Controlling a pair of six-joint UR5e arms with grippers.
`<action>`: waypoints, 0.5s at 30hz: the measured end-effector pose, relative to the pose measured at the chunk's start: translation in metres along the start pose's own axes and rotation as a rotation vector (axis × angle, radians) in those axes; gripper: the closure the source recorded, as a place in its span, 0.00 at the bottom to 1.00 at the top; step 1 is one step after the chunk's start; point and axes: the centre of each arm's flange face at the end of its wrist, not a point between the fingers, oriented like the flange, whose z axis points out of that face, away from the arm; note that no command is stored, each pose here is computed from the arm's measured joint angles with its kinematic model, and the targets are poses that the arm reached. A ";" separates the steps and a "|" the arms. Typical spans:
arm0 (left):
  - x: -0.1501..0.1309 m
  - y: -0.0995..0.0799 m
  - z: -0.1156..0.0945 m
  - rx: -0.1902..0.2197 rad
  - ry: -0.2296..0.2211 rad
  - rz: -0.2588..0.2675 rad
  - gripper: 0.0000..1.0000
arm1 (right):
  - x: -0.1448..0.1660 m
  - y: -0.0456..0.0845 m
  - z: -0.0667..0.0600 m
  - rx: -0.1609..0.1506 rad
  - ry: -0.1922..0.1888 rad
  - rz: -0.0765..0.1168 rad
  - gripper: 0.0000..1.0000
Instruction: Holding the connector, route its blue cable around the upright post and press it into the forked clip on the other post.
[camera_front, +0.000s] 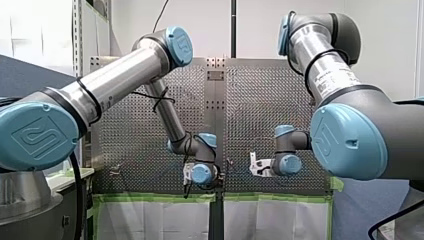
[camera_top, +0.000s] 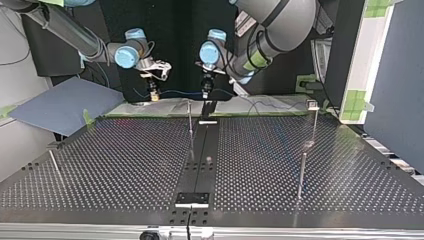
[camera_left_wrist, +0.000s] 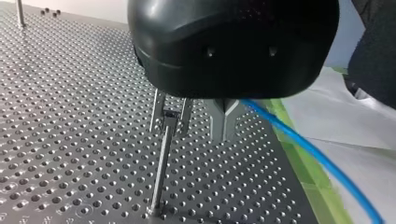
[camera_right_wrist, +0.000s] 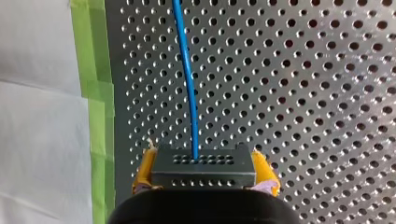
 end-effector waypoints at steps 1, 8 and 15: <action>0.000 0.000 0.001 0.000 -0.003 -0.006 1.00 | 0.000 0.001 0.000 -0.002 0.000 0.001 1.00; -0.002 0.003 0.007 -0.005 -0.017 -0.025 1.00 | 0.003 0.013 0.004 -0.019 -0.008 0.002 1.00; -0.003 0.007 0.010 -0.006 -0.025 -0.033 1.00 | 0.004 0.020 0.006 -0.029 -0.010 0.005 1.00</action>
